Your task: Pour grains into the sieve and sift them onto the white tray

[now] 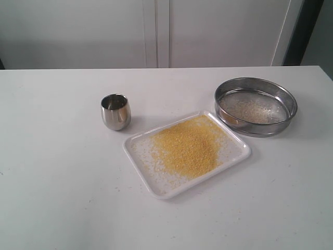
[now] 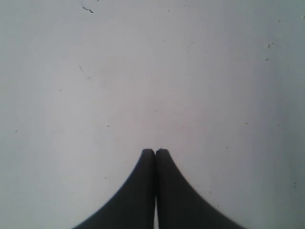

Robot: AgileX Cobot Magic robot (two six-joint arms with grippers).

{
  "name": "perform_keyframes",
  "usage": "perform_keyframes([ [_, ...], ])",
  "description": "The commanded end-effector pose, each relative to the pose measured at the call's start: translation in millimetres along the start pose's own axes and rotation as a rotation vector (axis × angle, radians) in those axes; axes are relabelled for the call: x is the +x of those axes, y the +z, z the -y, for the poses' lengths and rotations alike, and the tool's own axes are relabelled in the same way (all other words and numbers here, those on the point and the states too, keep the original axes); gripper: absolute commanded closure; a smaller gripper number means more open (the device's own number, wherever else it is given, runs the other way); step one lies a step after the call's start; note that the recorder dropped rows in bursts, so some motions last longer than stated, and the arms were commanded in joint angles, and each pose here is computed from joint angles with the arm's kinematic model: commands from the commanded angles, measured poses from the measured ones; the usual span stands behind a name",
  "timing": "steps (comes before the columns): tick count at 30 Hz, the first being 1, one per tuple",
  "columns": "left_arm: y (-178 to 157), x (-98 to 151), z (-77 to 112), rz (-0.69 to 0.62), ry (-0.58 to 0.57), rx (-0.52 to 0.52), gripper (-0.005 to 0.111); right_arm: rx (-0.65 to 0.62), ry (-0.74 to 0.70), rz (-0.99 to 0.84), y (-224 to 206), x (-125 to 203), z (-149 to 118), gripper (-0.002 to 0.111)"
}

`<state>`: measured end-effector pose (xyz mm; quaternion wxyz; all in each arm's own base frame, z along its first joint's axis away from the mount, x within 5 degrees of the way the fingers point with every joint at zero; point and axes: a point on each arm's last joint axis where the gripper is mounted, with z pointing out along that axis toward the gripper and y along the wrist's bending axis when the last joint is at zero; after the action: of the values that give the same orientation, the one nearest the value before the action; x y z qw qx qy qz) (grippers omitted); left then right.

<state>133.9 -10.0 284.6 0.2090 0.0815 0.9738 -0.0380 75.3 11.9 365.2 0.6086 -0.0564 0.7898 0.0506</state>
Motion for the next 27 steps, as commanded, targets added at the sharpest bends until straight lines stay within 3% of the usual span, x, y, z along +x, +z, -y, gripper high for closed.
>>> perform_keyframes([
  [1,0,2,0.6,-0.003,0.002,0.004,0.107,0.001,-0.009,0.052,-5,14,0,0.108],
  [11,0,2,0.6,-0.003,0.002,0.004,0.107,0.003,-0.013,0.171,-27,38,0,0.108],
  [27,0,2,0.6,-0.003,0.002,0.004,0.107,0.003,-0.013,0.196,-31,38,0,0.108],
])
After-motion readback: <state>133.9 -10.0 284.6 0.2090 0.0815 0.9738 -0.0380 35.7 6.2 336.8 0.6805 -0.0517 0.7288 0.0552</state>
